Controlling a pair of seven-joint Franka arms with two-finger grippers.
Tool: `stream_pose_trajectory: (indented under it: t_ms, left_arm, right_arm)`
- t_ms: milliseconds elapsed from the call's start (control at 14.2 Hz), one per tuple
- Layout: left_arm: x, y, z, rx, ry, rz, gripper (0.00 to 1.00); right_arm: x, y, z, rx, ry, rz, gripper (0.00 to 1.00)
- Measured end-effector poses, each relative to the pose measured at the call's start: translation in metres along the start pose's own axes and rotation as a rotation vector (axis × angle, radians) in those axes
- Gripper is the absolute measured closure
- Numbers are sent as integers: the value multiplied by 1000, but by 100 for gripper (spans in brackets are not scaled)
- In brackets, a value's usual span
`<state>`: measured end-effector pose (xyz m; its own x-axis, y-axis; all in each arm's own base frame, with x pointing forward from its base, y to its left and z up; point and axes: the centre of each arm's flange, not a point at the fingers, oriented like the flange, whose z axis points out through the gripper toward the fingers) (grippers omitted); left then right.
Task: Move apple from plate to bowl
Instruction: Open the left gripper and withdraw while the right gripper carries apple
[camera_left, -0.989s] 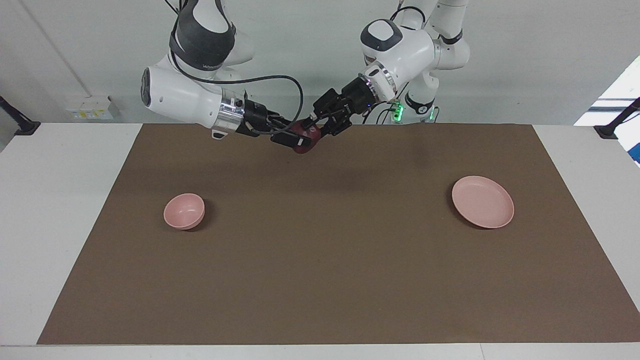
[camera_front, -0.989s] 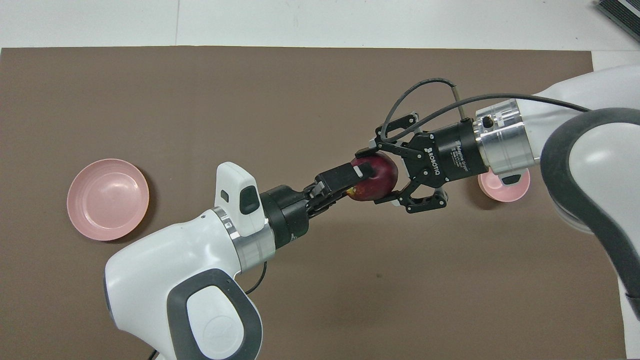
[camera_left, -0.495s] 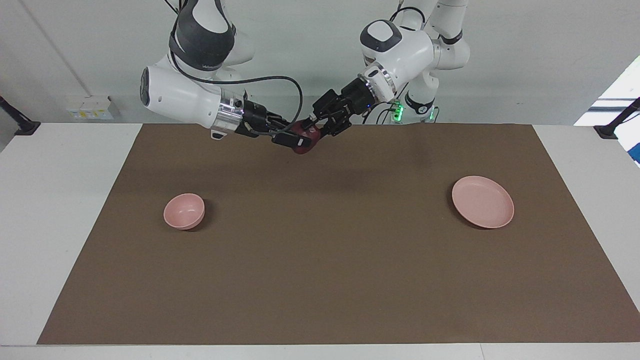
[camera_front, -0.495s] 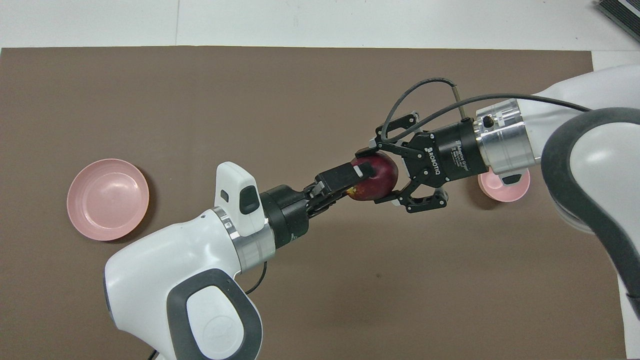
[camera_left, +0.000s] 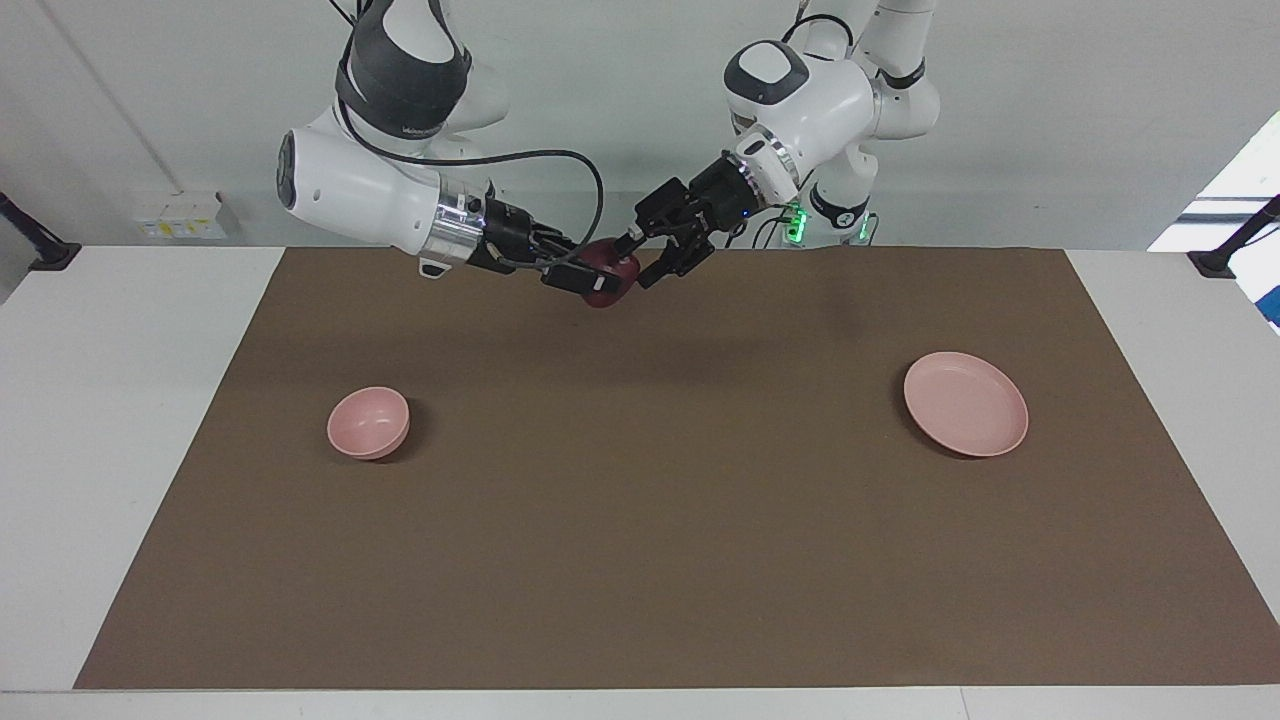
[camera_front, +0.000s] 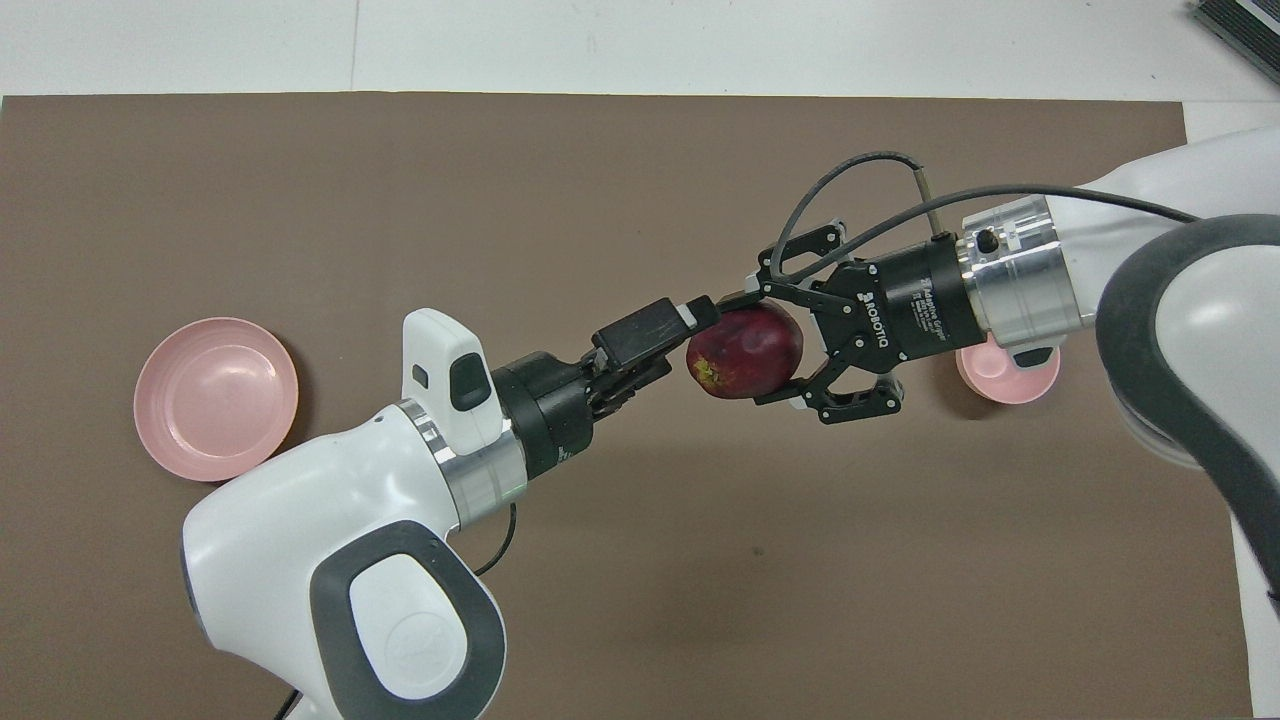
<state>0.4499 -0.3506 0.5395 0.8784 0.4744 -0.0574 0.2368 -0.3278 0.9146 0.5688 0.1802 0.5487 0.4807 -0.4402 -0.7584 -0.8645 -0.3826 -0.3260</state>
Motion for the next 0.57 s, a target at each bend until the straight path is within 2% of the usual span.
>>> stream_pose_trajectory:
  t_ms: [141, 353, 565]
  left_arm:
    - [3, -3, -1, 4, 5, -15, 0]
    - [8, -15, -1, 25, 13, -33, 0]
    - [12, -23, -1, 68, 18, 13, 0]
  right_arm:
    - [1, 1, -1, -15, 23, -5, 20]
    - [5, 8, -10, -76, 115, -52, 20]
    - [23, 24, -45, -136, 194, -151, 20]
